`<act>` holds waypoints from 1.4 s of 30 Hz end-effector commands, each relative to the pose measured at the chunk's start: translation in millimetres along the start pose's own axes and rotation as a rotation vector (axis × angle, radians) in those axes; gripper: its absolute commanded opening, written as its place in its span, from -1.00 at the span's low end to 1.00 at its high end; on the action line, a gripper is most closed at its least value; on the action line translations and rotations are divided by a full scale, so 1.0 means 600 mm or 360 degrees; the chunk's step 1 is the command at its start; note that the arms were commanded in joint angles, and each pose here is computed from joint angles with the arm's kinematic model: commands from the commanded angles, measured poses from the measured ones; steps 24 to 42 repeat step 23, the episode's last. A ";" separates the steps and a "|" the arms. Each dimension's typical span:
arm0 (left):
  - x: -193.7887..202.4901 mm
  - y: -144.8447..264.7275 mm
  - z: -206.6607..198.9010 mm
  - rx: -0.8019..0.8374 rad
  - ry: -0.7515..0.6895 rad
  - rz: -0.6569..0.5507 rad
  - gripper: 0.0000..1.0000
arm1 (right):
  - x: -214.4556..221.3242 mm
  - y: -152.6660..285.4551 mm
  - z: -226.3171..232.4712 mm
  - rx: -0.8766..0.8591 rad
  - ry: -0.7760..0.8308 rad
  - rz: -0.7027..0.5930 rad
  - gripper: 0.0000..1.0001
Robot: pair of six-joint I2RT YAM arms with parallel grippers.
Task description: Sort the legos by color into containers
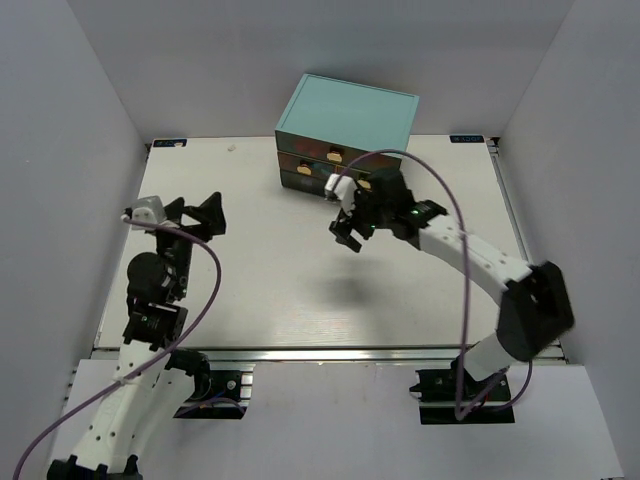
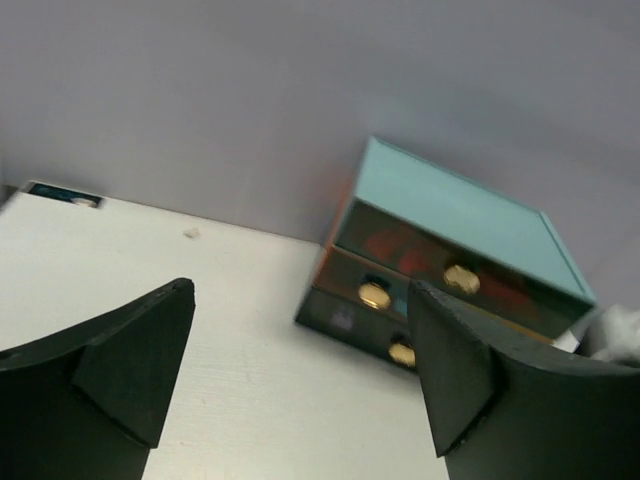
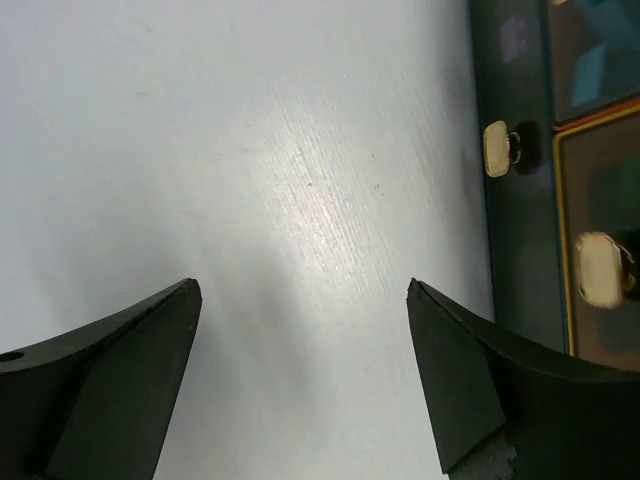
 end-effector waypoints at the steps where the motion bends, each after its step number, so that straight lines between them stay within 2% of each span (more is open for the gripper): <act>1: 0.041 -0.021 -0.030 0.0339 -0.0038 0.0243 0.96 | -0.002 0.075 0.036 -0.0123 -0.0305 -0.0274 0.78; 4: 0.072 -0.032 -0.047 0.0519 0.0013 0.0417 0.96 | -0.001 0.130 0.025 0.0159 -0.0401 -0.0316 0.78; 6: 0.105 -0.056 -0.049 0.0495 0.0042 0.0617 0.96 | 0.011 0.156 0.024 0.0313 -0.0472 -0.0223 0.78; 9: 0.160 -0.088 -0.052 0.0479 0.0082 0.0977 0.96 | 0.031 0.207 0.035 0.0561 -0.0505 -0.0223 0.79; 12: 0.211 -0.103 -0.050 0.0491 0.0126 0.1259 0.96 | 0.074 0.211 0.063 0.0601 -0.0470 -0.0196 0.79; 13: 0.218 -0.102 -0.049 0.0492 0.0134 0.1290 0.96 | 0.073 0.229 0.069 0.0645 -0.0464 -0.0278 0.78; 17: 0.237 -0.093 -0.039 0.0503 0.0102 0.1305 0.96 | 0.098 0.242 0.090 0.0685 -0.0566 -0.0334 0.79; 20: 0.239 -0.089 -0.036 0.0522 0.0071 0.1306 0.96 | 0.115 0.250 0.088 0.0821 -0.0621 -0.0382 0.78; 23: 0.229 -0.089 -0.036 0.0548 0.0023 0.1228 0.96 | 0.140 0.244 0.089 0.0870 -0.0673 -0.0432 0.78; 42: 0.229 -0.089 -0.036 0.0548 0.0023 0.1228 0.96 | 0.140 0.244 0.089 0.0870 -0.0673 -0.0432 0.78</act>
Point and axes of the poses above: each gripper's point midway between its finger pads, its own y axis back along the fingers, its own z axis along the line the jaws close on, x = y × z, the point moved 9 cm from there along y, back along the fingers, and after that the axes turned 2 degrees about y, right-handed, at the moved point
